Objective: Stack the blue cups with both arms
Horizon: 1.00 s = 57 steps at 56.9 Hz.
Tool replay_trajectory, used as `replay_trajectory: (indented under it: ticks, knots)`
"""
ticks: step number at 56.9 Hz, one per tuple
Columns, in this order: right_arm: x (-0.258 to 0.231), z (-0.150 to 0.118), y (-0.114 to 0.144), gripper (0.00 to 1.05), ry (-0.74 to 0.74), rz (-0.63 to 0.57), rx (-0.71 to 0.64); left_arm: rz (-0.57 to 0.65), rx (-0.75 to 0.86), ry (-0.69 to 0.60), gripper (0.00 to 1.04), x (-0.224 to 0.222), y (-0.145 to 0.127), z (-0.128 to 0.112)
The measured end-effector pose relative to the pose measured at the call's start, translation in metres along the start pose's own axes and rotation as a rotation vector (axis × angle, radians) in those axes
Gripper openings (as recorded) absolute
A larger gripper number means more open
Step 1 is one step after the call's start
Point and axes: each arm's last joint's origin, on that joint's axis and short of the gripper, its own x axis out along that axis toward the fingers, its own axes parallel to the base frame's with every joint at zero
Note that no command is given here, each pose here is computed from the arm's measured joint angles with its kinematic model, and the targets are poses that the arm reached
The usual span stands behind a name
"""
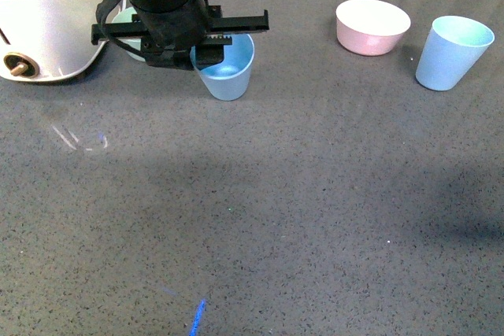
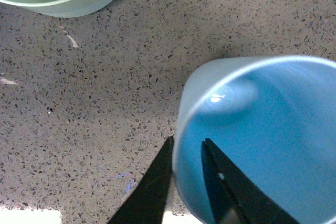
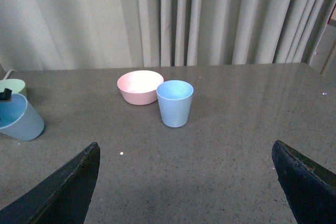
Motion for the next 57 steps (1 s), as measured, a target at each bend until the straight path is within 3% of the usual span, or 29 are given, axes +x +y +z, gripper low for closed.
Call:
replay_trajectory:
  ticks: [2,8,30,57]
  knots:
    - [0.0,0.0,0.0,0.96,0.0,0.0,0.0,-0.006,-0.002,0.0,0.02,-0.003,-0.001,0.0]
    - [0.0,0.0,0.0,0.96,0.0,0.0,0.0,-0.026,0.03,0.003,0.02,-0.014,-0.01,-0.001]
    - [0.0,0.0,0.0,0.96,0.0,0.0,0.0,-0.086,0.373,0.032,0.02,-0.064,-0.026,-0.038]
    - [0.0,0.0,0.0,0.96,-0.001,0.0,0.0,-0.11,0.452,0.064,0.02,-0.06,-0.047,-0.062]
